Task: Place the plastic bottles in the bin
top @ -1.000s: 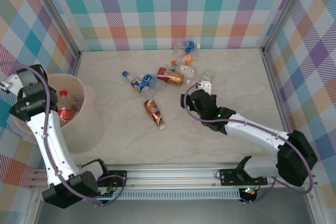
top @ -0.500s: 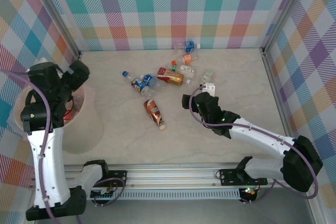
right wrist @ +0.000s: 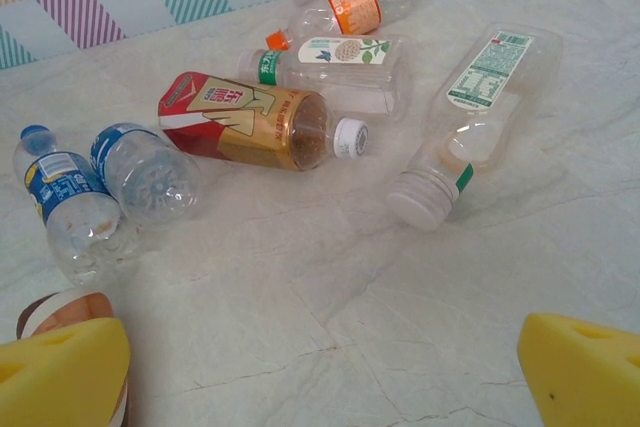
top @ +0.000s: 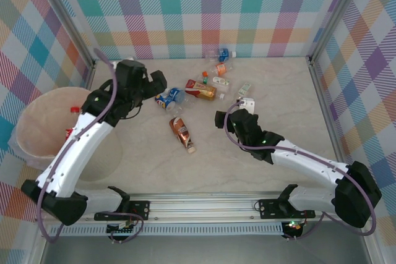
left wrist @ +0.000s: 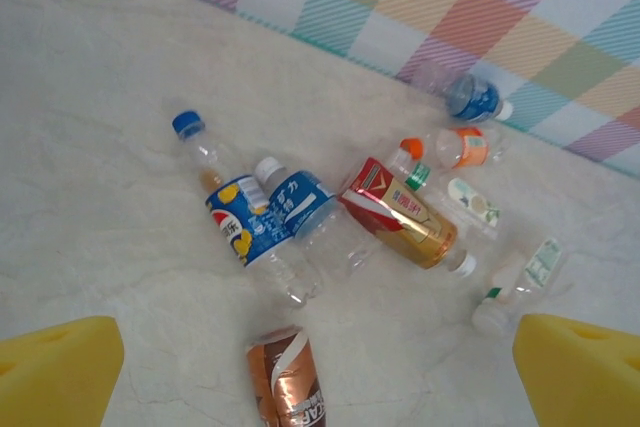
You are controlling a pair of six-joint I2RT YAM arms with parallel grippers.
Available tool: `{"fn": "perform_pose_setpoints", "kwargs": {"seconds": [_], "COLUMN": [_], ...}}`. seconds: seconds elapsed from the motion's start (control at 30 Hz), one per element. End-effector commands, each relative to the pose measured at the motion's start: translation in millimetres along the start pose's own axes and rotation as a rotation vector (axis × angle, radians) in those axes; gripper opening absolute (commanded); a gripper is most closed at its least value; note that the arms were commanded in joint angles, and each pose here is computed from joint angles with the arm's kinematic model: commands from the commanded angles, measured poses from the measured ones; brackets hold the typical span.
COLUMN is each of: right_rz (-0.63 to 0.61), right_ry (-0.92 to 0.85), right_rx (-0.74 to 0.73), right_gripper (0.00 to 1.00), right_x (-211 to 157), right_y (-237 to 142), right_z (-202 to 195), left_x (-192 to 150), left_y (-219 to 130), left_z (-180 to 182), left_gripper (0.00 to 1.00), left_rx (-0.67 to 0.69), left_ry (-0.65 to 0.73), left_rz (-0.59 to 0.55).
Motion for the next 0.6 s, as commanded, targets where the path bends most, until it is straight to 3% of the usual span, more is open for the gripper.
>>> {"fn": "perform_pose_setpoints", "kwargs": {"seconds": [0.0, 0.13, 0.37, 0.57], "right_rz": [-0.019, -0.037, -0.033, -0.023], "right_ry": [0.047, 0.075, 0.081, 0.085], "right_rx": [0.01, 0.024, 0.02, 0.013], "right_gripper": [1.0, 1.0, 1.0, 1.0], "right_x": [5.1, 8.7, 8.6, 8.1], "right_y": [-5.0, -8.3, -7.7, -5.6], "right_z": [-2.4, -2.1, -1.7, -0.4], "left_x": [-17.8, -62.3, -135.5, -185.7], "left_y": [24.1, 70.0, 127.7, 162.9], "left_z": [-4.2, -2.1, -15.4, -7.5], "left_gripper": [1.0, 1.0, 1.0, 1.0], "left_rx": [0.054, 0.126, 0.119, 0.201], "left_ry": [-0.028, -0.027, -0.033, -0.064], "left_rz": [0.031, 0.185, 0.363, 0.452]}}
Point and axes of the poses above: each hand's point on the last joint's axis, 136 mm out from that joint toward the fingers, its own y axis out along the fingers, its own z axis along the line the jaws close on, x = y × z, the point moved 3 cm from there along -y, back along the fingers, and after that the axes turned 7 degrees about y, right-handed, at the moved point
